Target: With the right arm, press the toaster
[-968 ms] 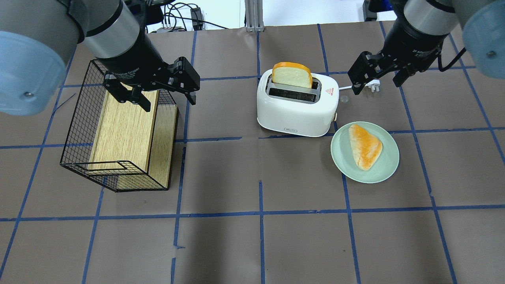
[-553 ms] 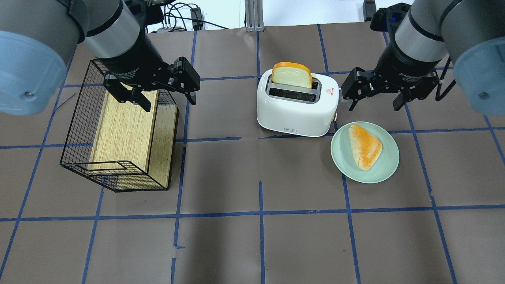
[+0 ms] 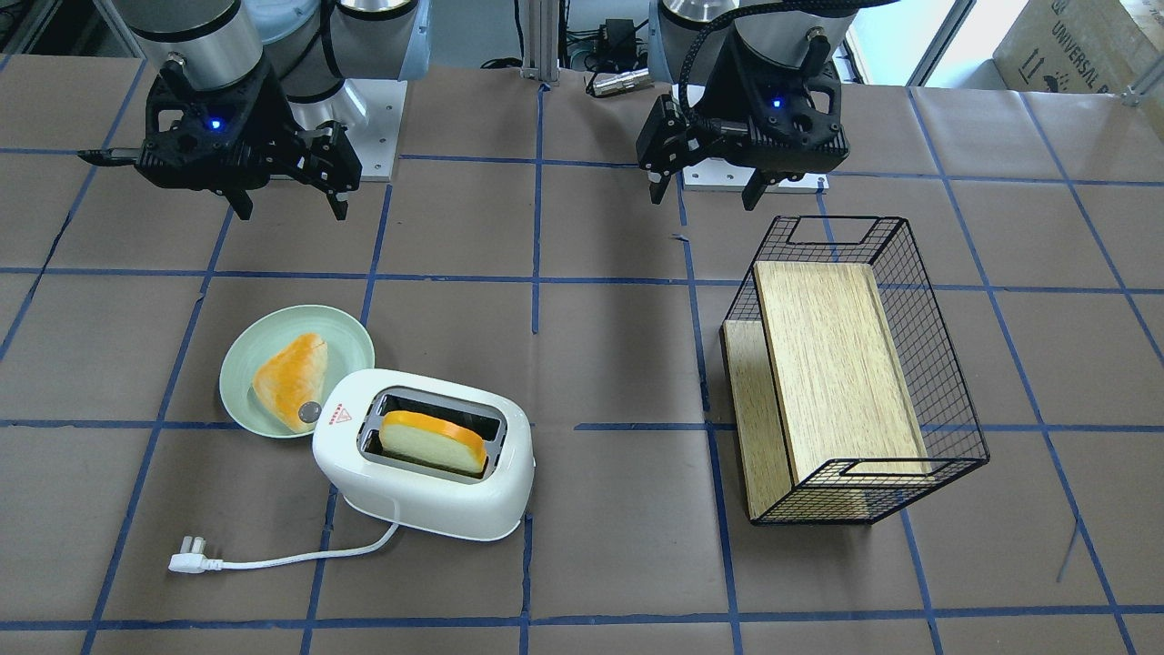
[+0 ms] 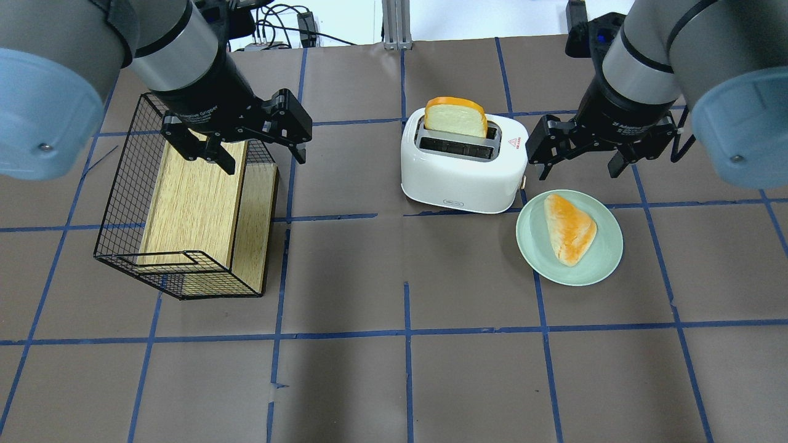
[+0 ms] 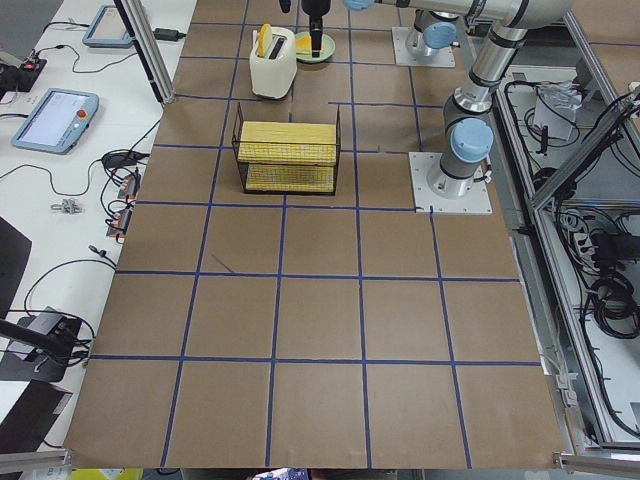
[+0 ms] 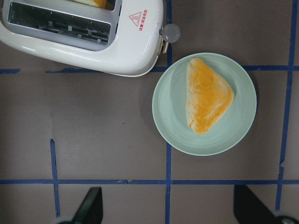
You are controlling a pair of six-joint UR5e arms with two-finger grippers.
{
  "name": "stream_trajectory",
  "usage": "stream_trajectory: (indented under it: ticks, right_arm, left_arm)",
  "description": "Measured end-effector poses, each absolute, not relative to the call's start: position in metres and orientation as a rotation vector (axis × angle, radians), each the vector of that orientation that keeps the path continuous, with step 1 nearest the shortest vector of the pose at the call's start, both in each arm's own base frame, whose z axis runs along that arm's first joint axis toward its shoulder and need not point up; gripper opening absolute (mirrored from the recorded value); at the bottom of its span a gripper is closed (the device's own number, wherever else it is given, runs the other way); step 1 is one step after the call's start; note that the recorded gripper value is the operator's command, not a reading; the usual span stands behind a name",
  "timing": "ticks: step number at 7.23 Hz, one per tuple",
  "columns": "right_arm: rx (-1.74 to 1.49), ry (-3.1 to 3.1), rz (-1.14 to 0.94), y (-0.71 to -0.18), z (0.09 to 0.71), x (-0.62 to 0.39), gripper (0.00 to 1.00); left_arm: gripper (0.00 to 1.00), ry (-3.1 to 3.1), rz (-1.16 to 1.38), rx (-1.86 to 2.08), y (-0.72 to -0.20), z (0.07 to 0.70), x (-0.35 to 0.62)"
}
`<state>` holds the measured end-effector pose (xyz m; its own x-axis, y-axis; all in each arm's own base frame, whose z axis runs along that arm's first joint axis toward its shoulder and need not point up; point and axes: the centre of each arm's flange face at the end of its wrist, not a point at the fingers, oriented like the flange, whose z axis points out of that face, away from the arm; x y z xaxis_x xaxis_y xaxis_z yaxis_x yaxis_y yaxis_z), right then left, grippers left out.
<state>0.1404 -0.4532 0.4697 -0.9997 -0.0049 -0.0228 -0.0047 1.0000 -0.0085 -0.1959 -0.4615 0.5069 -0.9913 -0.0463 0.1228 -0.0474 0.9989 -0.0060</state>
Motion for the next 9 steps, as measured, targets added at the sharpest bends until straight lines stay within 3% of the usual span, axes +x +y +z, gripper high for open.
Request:
stream_trajectory:
  ticks: [9]
  right_arm:
    - [-0.010,3.114,-0.021,-0.4520,0.4715,0.1431,1.00]
  left_arm:
    - [1.00,-3.018,0.016,0.071,-0.4612,0.5075,-0.1958]
